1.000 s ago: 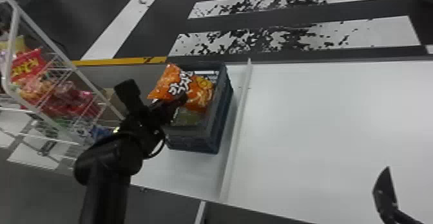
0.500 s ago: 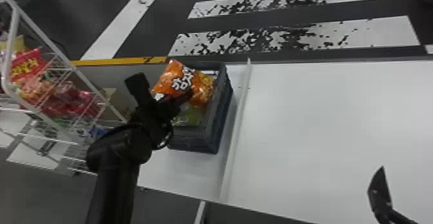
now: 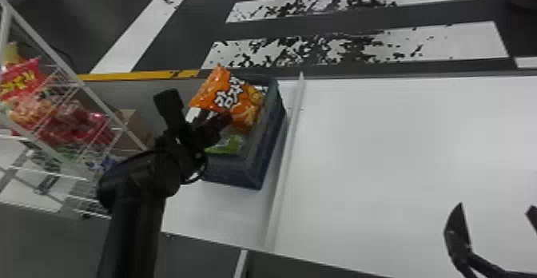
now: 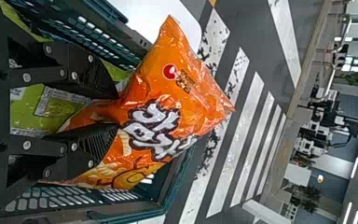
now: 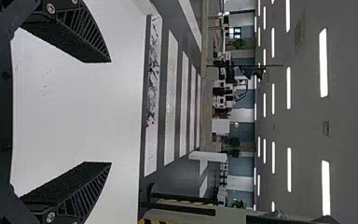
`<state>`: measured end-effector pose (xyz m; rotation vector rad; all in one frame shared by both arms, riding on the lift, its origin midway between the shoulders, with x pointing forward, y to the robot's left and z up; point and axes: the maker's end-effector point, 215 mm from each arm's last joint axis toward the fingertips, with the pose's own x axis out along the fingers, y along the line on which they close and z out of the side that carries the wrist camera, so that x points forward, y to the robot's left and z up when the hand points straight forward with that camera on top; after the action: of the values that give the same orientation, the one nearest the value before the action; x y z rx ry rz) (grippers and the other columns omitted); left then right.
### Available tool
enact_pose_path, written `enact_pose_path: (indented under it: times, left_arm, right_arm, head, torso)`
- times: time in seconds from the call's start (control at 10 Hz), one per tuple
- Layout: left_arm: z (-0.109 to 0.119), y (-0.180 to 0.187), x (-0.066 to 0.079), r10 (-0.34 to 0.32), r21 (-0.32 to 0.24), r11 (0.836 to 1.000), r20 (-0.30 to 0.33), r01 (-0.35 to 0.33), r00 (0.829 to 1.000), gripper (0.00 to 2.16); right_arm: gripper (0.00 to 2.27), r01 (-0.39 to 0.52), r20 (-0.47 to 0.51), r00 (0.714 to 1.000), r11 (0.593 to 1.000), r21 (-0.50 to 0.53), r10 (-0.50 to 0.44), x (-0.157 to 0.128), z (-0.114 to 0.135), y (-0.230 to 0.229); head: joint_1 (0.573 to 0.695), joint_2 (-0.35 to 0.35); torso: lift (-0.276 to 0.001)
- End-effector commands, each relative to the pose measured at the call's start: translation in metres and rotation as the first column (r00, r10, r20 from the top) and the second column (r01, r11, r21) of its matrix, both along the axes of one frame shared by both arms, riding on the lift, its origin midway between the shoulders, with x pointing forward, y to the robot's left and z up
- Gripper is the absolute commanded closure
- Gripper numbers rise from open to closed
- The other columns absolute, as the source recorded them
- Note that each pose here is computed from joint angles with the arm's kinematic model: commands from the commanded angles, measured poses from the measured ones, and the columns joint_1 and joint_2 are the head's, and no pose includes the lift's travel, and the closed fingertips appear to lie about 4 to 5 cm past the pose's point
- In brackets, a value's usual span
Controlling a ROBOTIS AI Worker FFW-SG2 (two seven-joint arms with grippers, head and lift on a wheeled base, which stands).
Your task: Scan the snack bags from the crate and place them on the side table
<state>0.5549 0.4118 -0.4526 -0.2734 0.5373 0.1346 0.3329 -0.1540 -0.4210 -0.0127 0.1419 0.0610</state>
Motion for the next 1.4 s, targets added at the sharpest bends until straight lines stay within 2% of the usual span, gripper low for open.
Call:
enact_pose_path:
  times: [0.0, 0.3, 0.5, 0.8, 0.9, 1.1, 1.3]
  left_arm:
    - [-0.002, 0.003, -0.007, 0.001, 0.009, 1.0, -0.012, -0.001, 1.0, 2.08]
    - [0.034, 0.018, -0.022, 0.031, 0.05, 0.998, 0.065, -0.035, 0.997, 2.13]
    - [0.068, 0.018, -0.036, 0.038, 0.058, 0.997, 0.132, -0.046, 0.991, 2.13]
    - [0.126, 0.008, -0.051, 0.012, 0.077, 0.997, 0.224, -0.03, 0.975, 2.13]
    - [0.141, -0.001, -0.056, -0.005, 0.059, 0.998, 0.251, -0.01, 0.968, 2.13]
    - [0.154, -0.031, -0.061, -0.07, 0.021, 0.998, 0.268, 0.067, 0.961, 2.13]
    - [0.141, -0.083, -0.062, -0.16, -0.017, 0.985, 0.25, 0.17, 0.955, 2.13]
  right_arm:
    - [0.1, 0.001, -0.003, 1.0, 1.0, 0.001, -0.001, 0.003, -0.003, -0.001]
    - [0.1, 0.006, -0.006, 1.0, 1.0, 0.001, -0.006, 0.008, -0.007, -0.003]
    - [0.1, 0.006, -0.007, 1.0, 1.0, 0.001, -0.006, 0.01, -0.008, -0.004]
    - [0.1, 0.008, -0.009, 1.0, 1.0, 0.002, -0.008, 0.011, -0.009, -0.005]
    - [0.1, 0.008, -0.005, 1.0, 1.0, 0.004, -0.008, 0.011, -0.008, -0.005]
    - [0.1, 0.009, -0.001, 1.0, 1.0, 0.005, -0.009, 0.012, -0.007, -0.005]
    - [0.1, 0.009, -0.003, 1.0, 1.0, 0.004, -0.009, 0.013, -0.007, -0.005]
  head:
    - [0.695, 0.315]
    - [0.695, 0.327]
    - [0.695, 0.338]
    - [0.695, 0.341]
    - [0.695, 0.338]
    - [0.695, 0.324]
    - [0.695, 0.283]
  torso:
    - [-0.05]
    - [-0.05]
    - [-0.05]
    - [-0.05]
    - [-0.05]
    - [-0.05]
    - [-0.05]
